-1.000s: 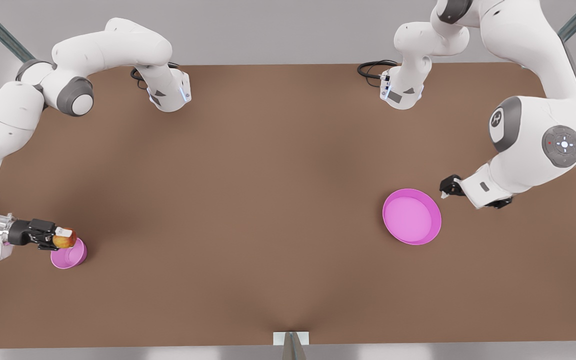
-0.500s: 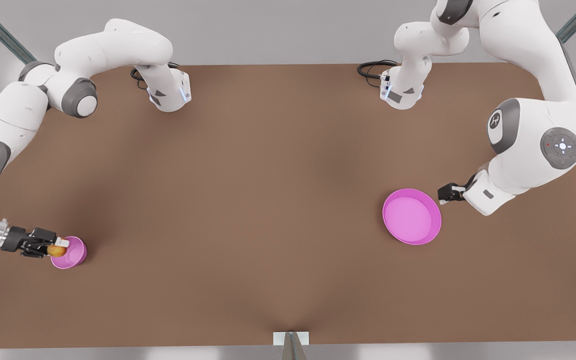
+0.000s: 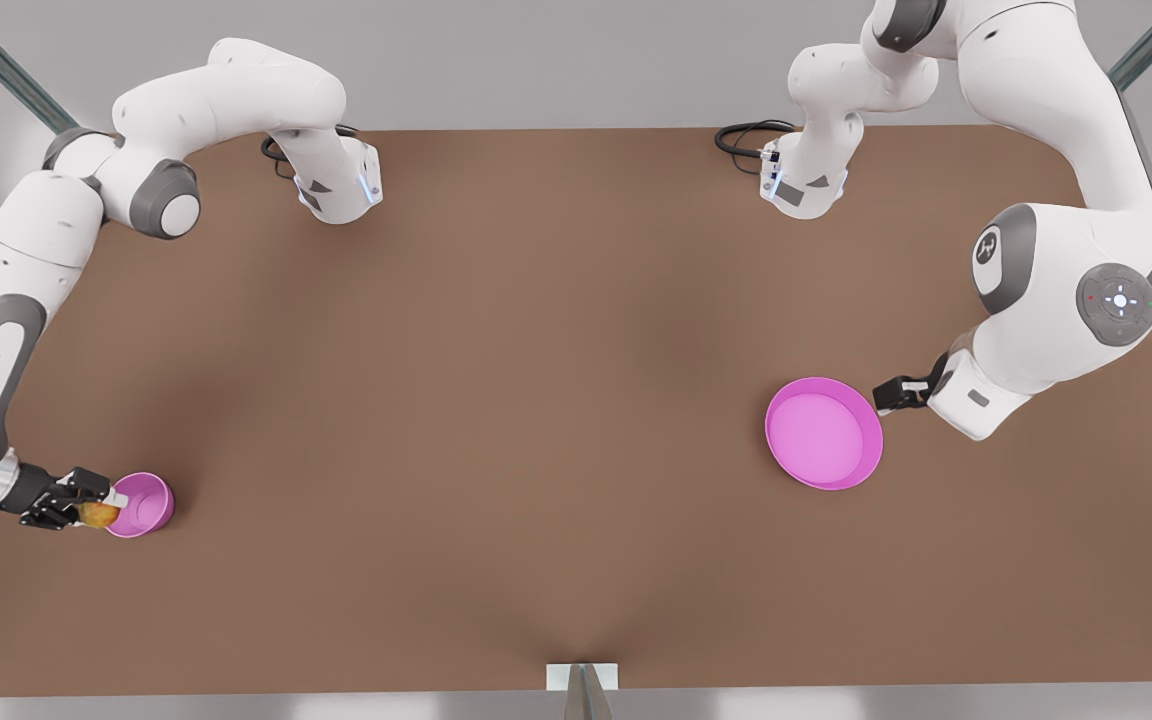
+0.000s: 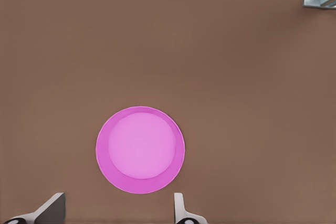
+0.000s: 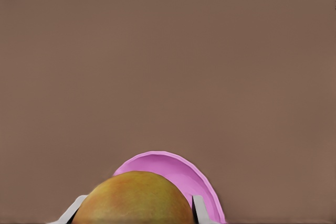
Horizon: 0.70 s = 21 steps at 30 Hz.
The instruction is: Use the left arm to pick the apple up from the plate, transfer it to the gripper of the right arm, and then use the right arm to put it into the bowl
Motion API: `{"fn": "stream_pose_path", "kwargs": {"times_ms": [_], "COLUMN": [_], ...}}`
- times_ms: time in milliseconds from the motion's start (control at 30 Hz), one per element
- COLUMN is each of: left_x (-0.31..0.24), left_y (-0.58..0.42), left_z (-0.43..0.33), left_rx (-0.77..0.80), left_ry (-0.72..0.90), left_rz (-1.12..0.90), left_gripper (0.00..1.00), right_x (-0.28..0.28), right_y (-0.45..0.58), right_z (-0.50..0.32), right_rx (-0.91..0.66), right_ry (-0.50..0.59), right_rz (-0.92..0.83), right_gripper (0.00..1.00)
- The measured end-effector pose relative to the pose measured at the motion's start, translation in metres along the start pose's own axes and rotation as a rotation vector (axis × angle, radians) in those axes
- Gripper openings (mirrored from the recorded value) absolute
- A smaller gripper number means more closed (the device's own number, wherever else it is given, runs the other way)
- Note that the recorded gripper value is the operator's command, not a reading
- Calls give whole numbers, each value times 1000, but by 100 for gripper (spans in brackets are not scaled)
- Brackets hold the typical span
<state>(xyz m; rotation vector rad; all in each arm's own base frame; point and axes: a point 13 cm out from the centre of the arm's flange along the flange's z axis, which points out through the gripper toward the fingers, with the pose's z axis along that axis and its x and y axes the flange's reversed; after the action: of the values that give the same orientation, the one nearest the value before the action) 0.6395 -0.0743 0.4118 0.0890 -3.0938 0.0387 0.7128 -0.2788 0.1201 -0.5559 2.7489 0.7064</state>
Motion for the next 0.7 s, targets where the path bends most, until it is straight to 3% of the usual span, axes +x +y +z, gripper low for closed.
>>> {"fn": "stream_pose_path", "kwargs": {"times_ms": [333, 367, 567, 633, 700], "left_x": [0, 0, 0, 0, 0], "left_y": [0, 0, 0, 0, -1], "left_z": [0, 0, -1, -1, -1], "left_rx": [0, 0, 0, 0, 0], "left_ry": [-1, -1, -3, -2, -2], "left_rz": [-37, -40, -53, -56, -53], "left_gripper": [100, 100, 100, 100, 100], "right_x": [17, 19, 22, -4, -96], "right_y": [3, 3, 3, 15, 100], "right_z": [4, 5, 5, -20, -86], "right_rx": [-16, -18, -23, 15, 132], "right_ry": [64, 67, 74, 65, 95], "right_rz": [-43, -45, -58, -106, -288], "right_gripper": [73, 98, 100, 100, 100]}}
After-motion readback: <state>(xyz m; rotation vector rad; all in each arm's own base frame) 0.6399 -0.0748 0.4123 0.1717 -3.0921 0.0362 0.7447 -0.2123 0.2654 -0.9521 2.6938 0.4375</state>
